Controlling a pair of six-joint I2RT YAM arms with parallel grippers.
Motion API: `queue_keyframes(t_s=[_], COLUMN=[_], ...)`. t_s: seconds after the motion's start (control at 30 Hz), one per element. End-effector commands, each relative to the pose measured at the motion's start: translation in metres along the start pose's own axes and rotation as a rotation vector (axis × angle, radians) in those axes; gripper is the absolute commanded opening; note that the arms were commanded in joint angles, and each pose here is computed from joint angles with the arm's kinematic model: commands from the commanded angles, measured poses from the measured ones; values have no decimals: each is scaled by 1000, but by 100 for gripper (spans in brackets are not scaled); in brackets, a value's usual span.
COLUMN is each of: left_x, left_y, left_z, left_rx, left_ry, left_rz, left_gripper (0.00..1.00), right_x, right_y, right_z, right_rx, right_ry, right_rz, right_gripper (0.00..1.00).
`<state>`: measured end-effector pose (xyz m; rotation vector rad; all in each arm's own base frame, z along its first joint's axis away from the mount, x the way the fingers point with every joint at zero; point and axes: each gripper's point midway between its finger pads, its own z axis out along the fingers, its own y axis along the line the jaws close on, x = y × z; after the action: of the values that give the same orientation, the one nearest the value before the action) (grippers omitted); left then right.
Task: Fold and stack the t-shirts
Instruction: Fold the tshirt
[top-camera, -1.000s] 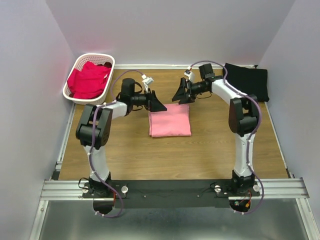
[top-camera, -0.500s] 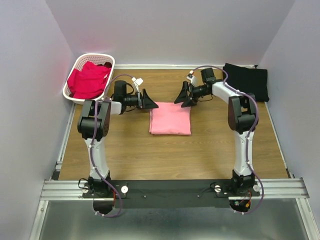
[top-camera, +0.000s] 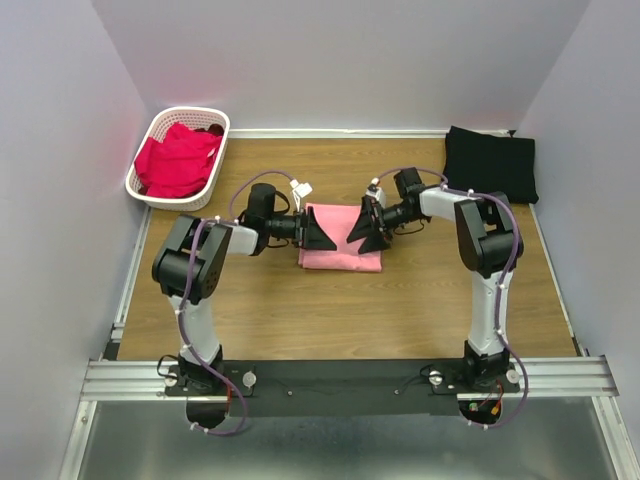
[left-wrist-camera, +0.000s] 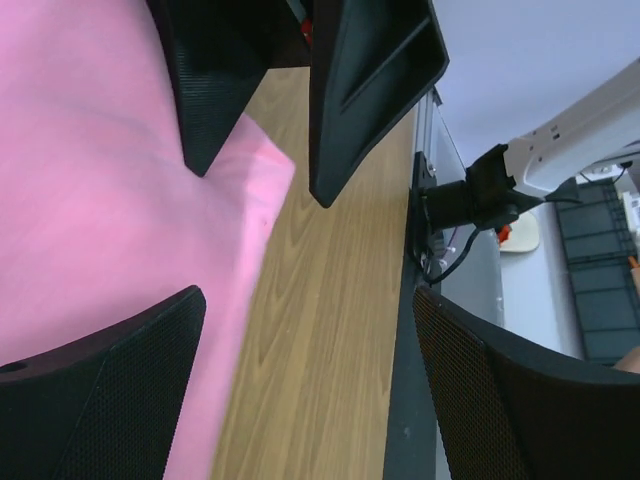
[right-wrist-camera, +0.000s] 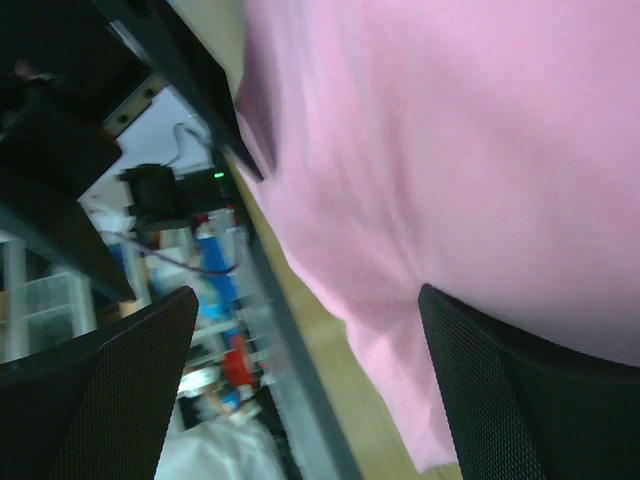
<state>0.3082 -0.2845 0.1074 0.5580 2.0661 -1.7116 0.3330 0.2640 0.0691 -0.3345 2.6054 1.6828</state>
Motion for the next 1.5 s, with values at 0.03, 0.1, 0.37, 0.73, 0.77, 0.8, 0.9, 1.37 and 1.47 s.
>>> queue_keyframes(t_s=[0.03,0.1,0.37,0.73,0.77,0.8,0.9,1.37,1.47], left_x=[7,10,-2,33,35,37,44,64,54], left_y=[44,72,-4,-39,-30,-26,-3,46,31], left_z=[-8,-26,-33,1,4,6,8,-22,-27], left_rx=[-77,-177,-39,78,72,67,38,-64,-58], left_ry=[-22,-32,-12,66,74,78,83,34,31], left_rz=[-66,-91,86,27,-5,-21,-74,-183,-125], left_gripper=[93,93,92,93,93,93,93,93,93], right_x=[8,2,5,38,41,48,56,64,57], right_y=[-44,-52,19,59,50,43,15,-35,-22], right_z=[5,2,-23,9,14,18,28,9,1], right_rx=[79,92,-64,-167,-155,-150,-109,-46,-50], right_ry=[17,6,-11,111,121,134,144,90,68], right_rz=[31,35,0,53,77,102,152,260,211], right_gripper=[100,100,100,100,100,100,100,100,100])
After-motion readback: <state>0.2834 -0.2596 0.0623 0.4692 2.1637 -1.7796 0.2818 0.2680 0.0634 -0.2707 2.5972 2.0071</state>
